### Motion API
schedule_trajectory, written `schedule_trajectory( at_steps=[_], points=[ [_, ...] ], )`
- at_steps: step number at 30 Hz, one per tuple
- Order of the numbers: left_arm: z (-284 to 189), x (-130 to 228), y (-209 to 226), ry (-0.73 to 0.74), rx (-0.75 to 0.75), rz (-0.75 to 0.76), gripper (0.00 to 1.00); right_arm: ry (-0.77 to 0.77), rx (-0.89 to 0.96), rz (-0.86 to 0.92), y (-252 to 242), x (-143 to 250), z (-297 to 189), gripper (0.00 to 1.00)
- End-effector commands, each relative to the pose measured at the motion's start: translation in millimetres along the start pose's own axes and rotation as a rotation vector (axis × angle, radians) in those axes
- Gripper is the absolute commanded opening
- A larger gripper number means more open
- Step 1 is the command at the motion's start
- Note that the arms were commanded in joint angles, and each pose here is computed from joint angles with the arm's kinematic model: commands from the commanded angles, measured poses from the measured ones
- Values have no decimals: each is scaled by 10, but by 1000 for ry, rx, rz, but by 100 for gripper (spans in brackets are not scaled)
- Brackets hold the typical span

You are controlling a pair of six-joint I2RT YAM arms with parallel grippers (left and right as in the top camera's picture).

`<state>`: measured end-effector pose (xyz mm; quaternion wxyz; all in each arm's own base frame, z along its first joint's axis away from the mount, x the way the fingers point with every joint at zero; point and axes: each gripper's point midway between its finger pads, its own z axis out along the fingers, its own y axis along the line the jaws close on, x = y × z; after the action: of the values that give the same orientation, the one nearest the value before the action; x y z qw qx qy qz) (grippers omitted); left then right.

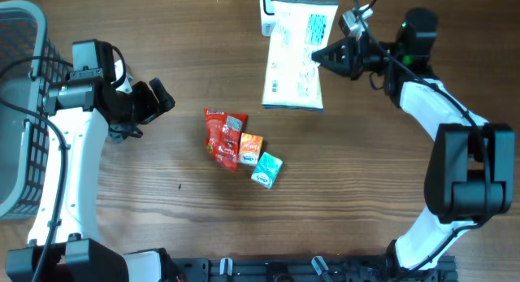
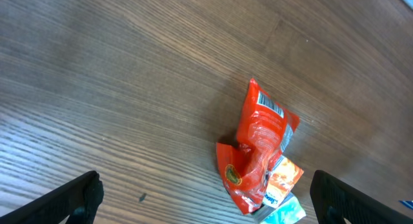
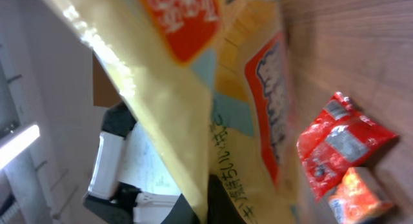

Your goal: Scan the item barcode

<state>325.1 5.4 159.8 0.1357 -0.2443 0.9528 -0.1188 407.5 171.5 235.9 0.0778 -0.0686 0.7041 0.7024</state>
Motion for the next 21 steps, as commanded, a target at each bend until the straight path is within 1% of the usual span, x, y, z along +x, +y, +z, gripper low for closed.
schedule_trajectory(
  at_steps=[1,3,4,14,17,19,21],
  points=[
    [-20,-44,9,-12,-4,-12,100,39,2,18,620,69,1,4],
    [-20,-44,9,-12,-4,-12,100,27,1,-13,734,81,1,4],
    [-20,-44,9,-12,-3,-12,100,34,3,-57,724,91,0,4],
    [-20,-44,9,-12,-4,-12,100,52,5,-173,679,110,-11,5],
    [-20,-44,8,-12,-4,-12,100,31,2,-174,689,75,-17,5],
    [-20,-44,9,-12,-3,-12,100,21,-1,-213,693,57,-21,5],
    [-20,-45,8,-12,-3,-12,100,-28,-4,-227,710,-25,-66,5]
  ],
)
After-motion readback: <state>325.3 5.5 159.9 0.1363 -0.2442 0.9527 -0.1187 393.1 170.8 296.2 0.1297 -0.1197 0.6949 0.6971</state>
